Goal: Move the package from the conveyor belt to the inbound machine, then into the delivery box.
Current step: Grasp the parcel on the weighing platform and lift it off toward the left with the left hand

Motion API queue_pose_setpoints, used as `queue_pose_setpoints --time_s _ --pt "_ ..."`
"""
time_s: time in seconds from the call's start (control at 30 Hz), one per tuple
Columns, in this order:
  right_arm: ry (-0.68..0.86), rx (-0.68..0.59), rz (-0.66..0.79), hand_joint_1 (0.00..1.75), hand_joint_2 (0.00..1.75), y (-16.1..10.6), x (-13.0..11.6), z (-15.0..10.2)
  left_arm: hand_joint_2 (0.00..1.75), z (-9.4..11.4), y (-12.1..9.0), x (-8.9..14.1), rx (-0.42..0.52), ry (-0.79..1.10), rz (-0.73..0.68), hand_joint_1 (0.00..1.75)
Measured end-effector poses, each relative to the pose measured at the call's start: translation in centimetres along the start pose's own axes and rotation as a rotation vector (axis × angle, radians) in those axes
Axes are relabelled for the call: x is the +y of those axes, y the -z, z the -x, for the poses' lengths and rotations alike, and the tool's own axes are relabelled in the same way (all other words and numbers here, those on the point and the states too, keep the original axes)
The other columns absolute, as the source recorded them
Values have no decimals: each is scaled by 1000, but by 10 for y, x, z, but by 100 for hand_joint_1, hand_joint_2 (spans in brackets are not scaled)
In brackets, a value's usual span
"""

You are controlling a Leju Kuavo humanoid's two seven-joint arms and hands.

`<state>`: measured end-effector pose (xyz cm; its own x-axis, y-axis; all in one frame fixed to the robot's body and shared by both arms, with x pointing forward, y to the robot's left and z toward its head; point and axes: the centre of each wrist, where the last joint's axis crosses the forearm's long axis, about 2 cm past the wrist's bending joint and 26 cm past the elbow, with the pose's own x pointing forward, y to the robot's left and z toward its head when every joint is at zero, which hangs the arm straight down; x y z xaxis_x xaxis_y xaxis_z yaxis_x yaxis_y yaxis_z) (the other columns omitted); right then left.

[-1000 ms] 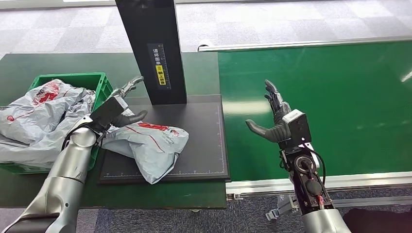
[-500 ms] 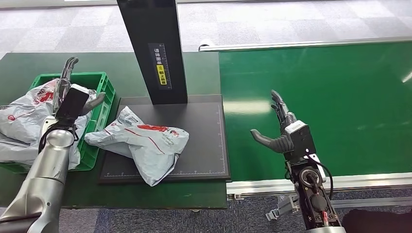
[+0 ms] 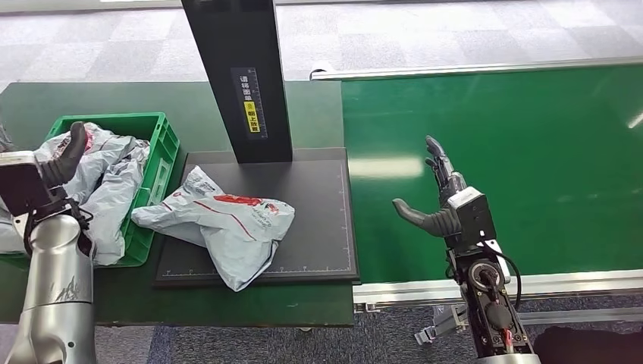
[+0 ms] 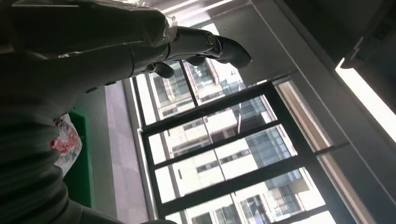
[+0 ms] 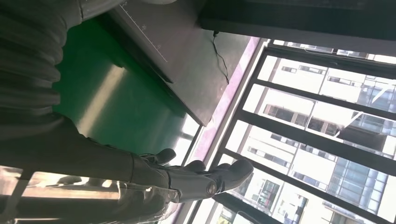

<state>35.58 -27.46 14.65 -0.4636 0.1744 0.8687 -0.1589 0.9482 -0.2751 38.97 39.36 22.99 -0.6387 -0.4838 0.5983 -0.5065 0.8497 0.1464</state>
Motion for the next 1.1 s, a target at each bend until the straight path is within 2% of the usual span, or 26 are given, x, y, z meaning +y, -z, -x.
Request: queue_pose_setpoints --time_s 0.13,0.2,0.27,0.37,0.53,0.73,1.1 --pt "0 -11 -2 0 175 1 -2 1 175 0 -15 8 -35 -61 281 0" --pt "-3 -12 1 0 175 0 -4 2 175 4 -28 17 -15 -94 354 0" --pt "-8 -9 5 0 175 -1 -8 3 175 7 -42 31 12 -189 418 0" --pt "-16 -4 4 0 175 -3 -14 4 175 6 -62 55 40 -321 595 0" --pt "-32 3 19 0 175 -6 -23 7 175 3 -90 83 102 -273 847 0" --pt "-43 11 40 0 175 -8 -32 8 175 1 -102 96 135 -255 958 0" --pt "-47 18 46 0 175 -8 -34 9 175 -1 -106 99 139 -253 1012 0"
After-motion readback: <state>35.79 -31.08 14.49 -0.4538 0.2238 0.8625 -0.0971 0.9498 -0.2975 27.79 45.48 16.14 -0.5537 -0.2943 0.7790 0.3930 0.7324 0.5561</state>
